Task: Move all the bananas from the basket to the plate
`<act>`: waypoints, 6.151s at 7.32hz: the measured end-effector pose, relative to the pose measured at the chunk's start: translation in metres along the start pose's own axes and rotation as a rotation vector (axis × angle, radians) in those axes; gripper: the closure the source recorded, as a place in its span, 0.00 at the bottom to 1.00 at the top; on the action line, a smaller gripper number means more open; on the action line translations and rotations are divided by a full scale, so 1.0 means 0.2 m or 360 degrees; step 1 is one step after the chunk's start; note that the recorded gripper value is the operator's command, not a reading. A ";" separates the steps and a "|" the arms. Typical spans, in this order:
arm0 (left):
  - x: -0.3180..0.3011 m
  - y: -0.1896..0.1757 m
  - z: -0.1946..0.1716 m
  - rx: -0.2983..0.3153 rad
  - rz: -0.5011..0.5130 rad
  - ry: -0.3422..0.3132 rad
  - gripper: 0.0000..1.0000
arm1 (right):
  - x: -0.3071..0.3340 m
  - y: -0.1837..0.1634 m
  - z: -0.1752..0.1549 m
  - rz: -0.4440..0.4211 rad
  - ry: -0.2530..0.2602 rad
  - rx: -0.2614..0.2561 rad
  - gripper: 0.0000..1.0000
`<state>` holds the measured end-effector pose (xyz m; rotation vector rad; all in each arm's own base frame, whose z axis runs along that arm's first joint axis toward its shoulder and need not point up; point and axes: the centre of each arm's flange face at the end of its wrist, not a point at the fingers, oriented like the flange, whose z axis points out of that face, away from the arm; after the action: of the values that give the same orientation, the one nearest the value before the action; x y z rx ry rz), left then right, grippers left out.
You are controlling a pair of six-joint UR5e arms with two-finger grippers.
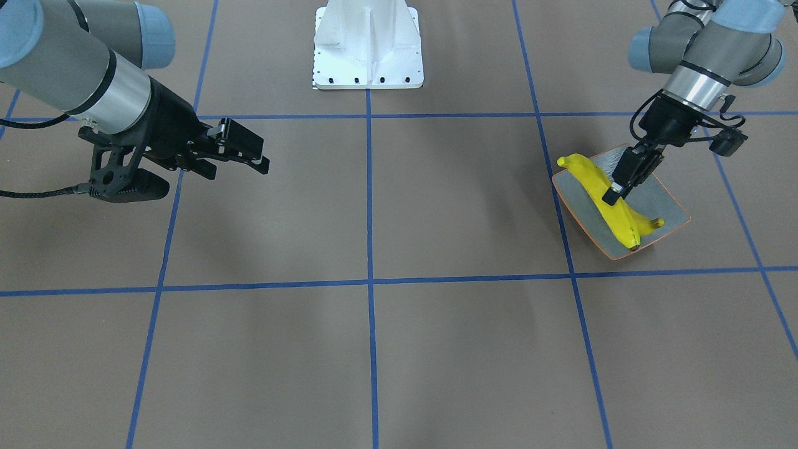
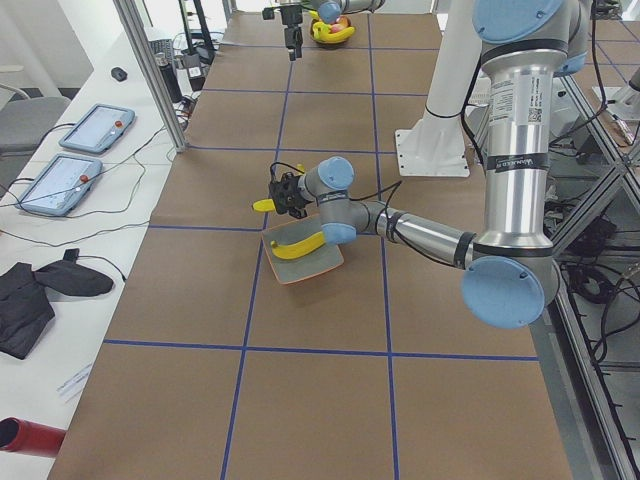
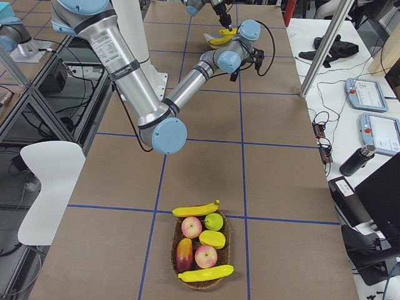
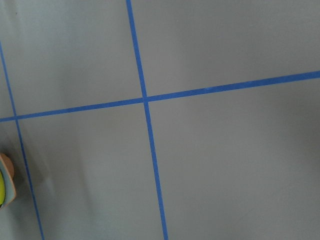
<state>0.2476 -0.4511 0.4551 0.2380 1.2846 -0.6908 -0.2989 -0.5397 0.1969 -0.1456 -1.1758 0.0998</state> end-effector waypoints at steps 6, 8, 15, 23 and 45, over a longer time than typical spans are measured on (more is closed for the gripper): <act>-0.21 -0.08 0.16 0.0024 0.0193 -0.0138 1.00 | 0.01 -0.02 0.01 0.0003 0.0020 0.0032 0.00; -0.23 -0.08 0.15 0.0019 0.0201 -0.0144 0.01 | 0.02 -0.02 0.02 0.0006 0.0023 0.0031 0.00; -0.23 -0.18 -0.05 -0.0113 0.0217 -0.0079 0.00 | 0.21 -0.11 -0.08 0.0046 0.0084 0.0167 0.00; 0.09 -0.64 -0.12 -0.0092 0.0645 -0.0300 0.00 | 2.16 -0.11 -0.46 -0.0263 0.0825 0.0043 0.00; 0.26 -0.63 -0.04 -0.0084 0.0696 -0.0238 0.00 | 3.09 0.31 -0.13 -0.0175 0.0574 -0.0502 0.02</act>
<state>0.1723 -0.5625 0.4302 0.4021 1.0588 -0.2947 -0.0383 -0.3852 0.7398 -0.3611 -0.8301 -0.2036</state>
